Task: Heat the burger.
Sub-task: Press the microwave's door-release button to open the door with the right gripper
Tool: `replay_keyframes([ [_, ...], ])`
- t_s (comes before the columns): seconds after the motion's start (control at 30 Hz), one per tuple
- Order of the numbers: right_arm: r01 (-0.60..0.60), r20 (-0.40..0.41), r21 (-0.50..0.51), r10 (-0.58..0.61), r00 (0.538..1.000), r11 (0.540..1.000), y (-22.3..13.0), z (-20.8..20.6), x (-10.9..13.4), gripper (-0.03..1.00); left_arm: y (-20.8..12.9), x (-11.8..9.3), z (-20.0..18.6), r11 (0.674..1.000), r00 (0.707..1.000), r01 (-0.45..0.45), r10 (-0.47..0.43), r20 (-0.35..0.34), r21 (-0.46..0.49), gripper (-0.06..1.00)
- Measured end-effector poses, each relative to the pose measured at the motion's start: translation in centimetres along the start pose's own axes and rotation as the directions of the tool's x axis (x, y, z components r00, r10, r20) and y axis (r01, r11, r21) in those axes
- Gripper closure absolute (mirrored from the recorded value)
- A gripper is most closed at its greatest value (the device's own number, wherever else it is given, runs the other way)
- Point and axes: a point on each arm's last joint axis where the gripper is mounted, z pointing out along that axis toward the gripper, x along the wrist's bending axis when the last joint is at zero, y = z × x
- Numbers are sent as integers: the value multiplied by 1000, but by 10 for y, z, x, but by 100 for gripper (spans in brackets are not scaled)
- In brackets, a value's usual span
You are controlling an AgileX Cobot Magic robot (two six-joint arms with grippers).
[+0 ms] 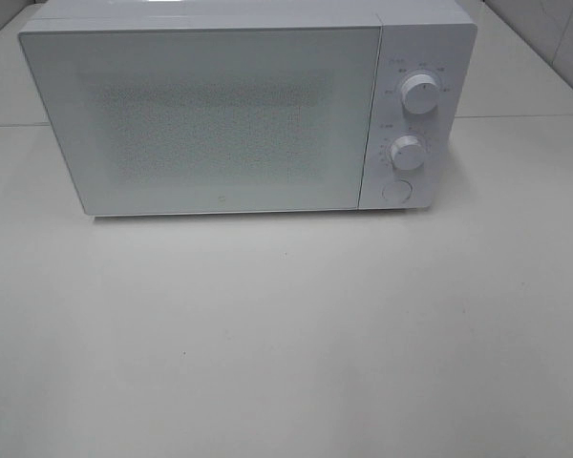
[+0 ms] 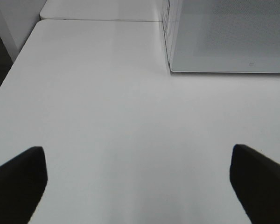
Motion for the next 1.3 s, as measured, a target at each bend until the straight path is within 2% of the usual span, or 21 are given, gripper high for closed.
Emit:
replay_keyframes([
  [0.63,0,0,0,0,1000,1000,0,0,0,21,-1,0,1,1000,1000,-2,2,-4,4,-3],
  [0.73,-2,-3,-29,2,1000,1000,4,-3,0,22,-1,0,1,1000,1000,-2,2,-4,4,-3],
  [0.8,-7,-11,-113,6,1000,994,14,-10,0,22,-1,0,1,1000,1000,-2,2,-4,4,-3],
  [0.83,-7,-11,-113,6,1000,994,14,-10,0,22,-1,0,1,1000,1000,-2,2,-4,4,-3],
  [0.93,-5,-22,-219,1,1000,976,29,-12,1,23,-1,0,1,1000,1000,-2,2,-4,4,-3],
  [1.3,12,-46,-290,-27,999,957,44,13,8,24,-1,0,1,1000,1000,-2,2,-4,4,-3],
])
